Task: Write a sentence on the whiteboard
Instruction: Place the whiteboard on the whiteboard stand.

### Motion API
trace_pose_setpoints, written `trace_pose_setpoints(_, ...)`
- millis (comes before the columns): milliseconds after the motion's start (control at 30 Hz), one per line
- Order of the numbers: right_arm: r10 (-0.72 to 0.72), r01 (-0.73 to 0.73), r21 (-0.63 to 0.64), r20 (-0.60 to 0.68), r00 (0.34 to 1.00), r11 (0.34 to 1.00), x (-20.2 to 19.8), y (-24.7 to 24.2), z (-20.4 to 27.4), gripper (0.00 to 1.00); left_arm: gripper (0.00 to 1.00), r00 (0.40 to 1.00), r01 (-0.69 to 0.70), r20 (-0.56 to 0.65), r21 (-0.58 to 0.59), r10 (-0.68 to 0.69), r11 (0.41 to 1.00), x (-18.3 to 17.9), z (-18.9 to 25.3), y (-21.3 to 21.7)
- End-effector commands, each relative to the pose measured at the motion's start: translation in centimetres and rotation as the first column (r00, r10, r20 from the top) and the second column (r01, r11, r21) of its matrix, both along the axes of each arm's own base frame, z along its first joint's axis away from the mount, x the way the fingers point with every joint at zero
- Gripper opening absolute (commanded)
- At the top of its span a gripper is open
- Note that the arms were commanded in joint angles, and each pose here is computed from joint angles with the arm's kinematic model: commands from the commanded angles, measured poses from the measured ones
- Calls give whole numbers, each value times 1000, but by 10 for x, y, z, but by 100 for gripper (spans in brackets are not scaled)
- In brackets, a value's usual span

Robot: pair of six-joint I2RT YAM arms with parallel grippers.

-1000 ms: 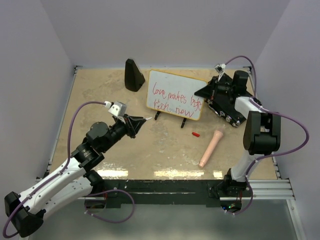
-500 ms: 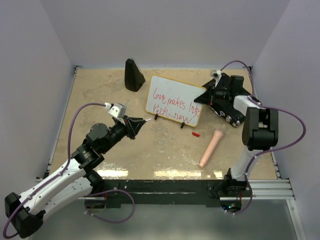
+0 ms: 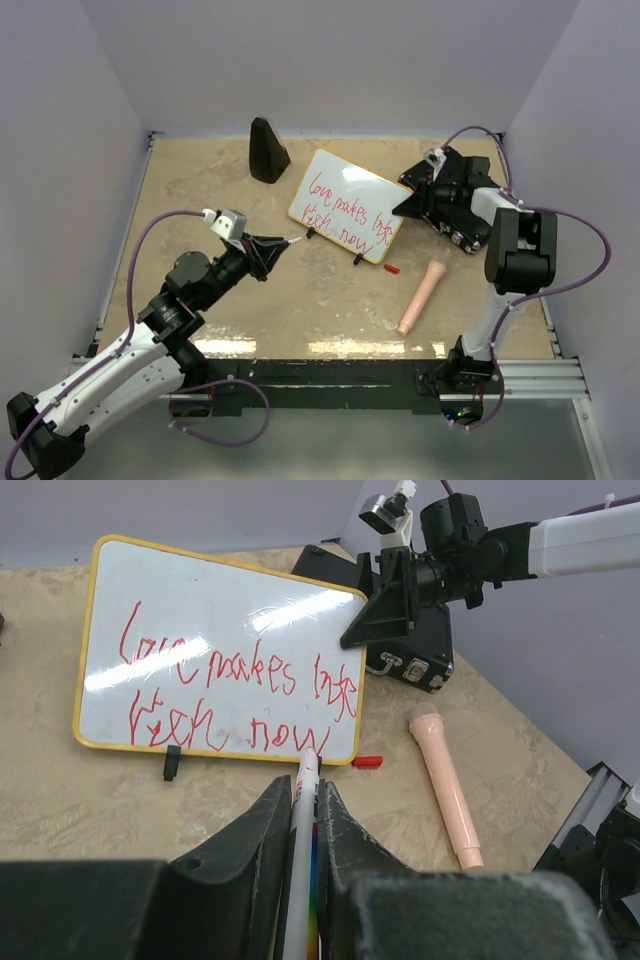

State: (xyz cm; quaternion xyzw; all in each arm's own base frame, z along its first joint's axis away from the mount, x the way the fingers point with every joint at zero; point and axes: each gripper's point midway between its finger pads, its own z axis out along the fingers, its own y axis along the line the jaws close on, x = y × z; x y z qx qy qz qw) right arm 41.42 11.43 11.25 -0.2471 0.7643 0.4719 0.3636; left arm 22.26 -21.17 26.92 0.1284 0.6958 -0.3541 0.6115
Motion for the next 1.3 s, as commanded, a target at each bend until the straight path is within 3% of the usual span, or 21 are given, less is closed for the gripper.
trace_pose_setpoints(0,-40,50,-86,113,993,995,17,-18,18,71,0,1000,8,11,-43,-8,999,-3,8,1)
trace_pose_setpoints(67,-73,89,-122,132,989,989,22,-28,21,82,0,1000,8,15,-48,-8,999,-4,10,1)
trace_pose_setpoints(167,-96,128,-170,185,978,977,23,-37,32,92,0,1000,6,15,-53,-5,999,-4,11,2)
trace_pose_setpoints(333,-92,146,-210,245,965,967,14,-40,50,98,0,999,38,21,-63,-37,997,-6,12,-4)
trace_pose_setpoints(633,-71,185,-322,336,939,929,-7,-55,71,99,0,998,61,26,-85,-59,995,-9,13,-7)
trace_pose_setpoints(800,13,190,-413,440,898,891,-34,-60,98,98,0,995,93,34,-122,-89,988,-15,19,-10)
trace_pose_setpoints(900,106,115,-427,460,882,897,-57,-51,97,98,0,993,113,30,-141,-110,984,-16,14,-15)
trace_pose_setpoints(1000,253,-60,-402,448,858,914,-95,-31,79,99,0,992,125,23,-156,-123,980,-17,7,-17)
trace_pose_setpoints(1100,394,-201,-438,413,821,876,-123,-17,57,99,0,992,126,15,-163,-125,979,-18,1,-17)
trace_pose_setpoints(1267,440,-198,-538,368,819,819,-127,1,27,94,0,993,118,14,-157,-117,981,-21,-4,-13)
